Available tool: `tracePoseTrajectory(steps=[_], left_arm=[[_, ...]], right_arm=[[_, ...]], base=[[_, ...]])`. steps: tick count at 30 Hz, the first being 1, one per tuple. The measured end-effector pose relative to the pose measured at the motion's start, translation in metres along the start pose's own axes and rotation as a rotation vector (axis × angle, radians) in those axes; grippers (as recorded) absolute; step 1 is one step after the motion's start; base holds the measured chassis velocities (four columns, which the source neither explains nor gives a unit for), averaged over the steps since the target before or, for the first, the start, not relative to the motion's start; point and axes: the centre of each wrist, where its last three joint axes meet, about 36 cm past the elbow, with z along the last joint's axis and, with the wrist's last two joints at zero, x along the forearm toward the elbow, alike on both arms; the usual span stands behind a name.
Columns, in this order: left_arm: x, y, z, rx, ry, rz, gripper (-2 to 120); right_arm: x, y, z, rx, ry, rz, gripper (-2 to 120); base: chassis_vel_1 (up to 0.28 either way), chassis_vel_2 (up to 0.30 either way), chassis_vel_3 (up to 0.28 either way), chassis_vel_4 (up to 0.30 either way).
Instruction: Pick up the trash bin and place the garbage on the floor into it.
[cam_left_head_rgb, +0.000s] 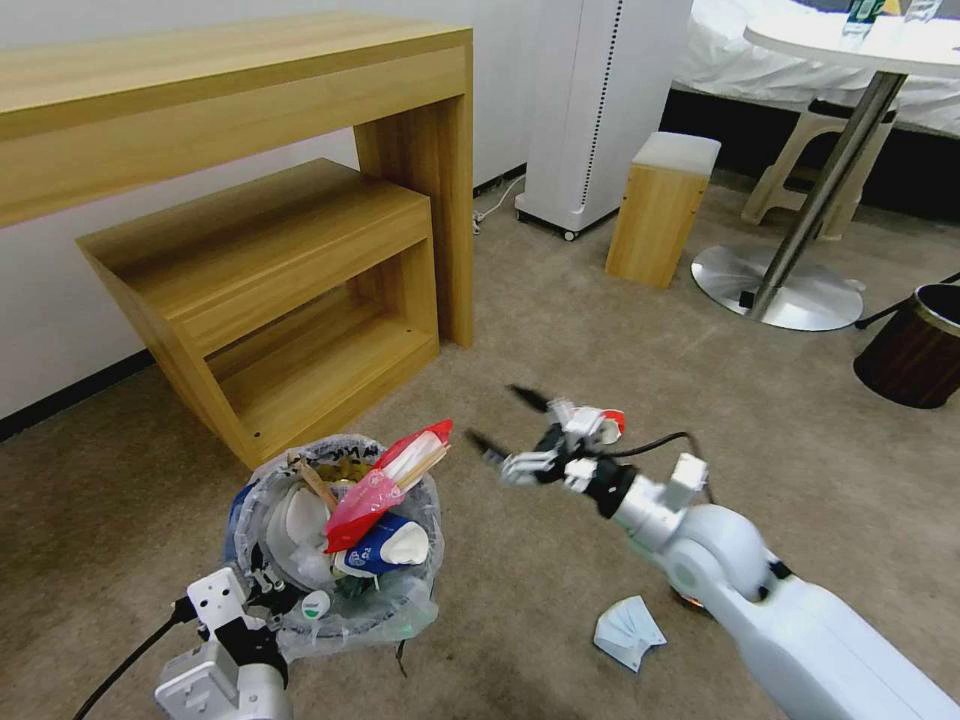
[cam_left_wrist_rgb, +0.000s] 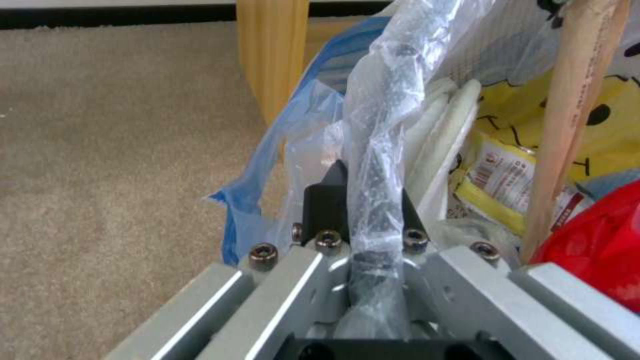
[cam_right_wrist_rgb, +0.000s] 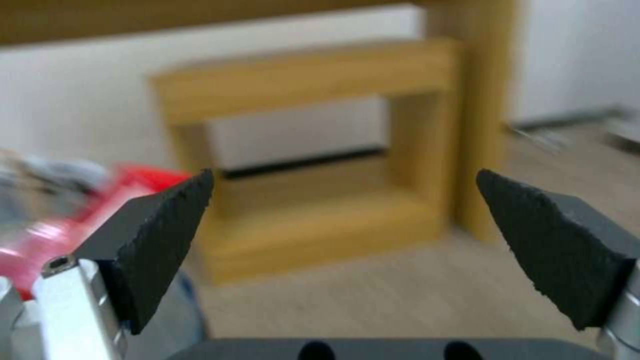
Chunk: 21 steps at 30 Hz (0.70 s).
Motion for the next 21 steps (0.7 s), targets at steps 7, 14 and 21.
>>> tracePoseTrajectory(steps=[7, 14, 21], left_arm=[[-0.005, 0.000, -0.005, 0.036, 0.000, 0.005, 0], [-0.007, 0.001, -0.011, 0.053, -0.005, 0.021, 0], [-0.004, 0.001, -0.010, 0.041, 0.002, 0.037, 0]], right_arm=[[0.051, 0.026, -0.013, 0.021, 0.158, 0.366, 100], [0.083, 0.027, -0.010, 0.042, 0.135, 0.502, 100], [0.105, 0.013, 0.001, 0.092, -0.014, 0.479, 100]], base=[[0.000, 0.000, 0.000, 0.000], [0.000, 0.000, 0.000, 0.000], [0.000, 0.000, 0.000, 0.000]])
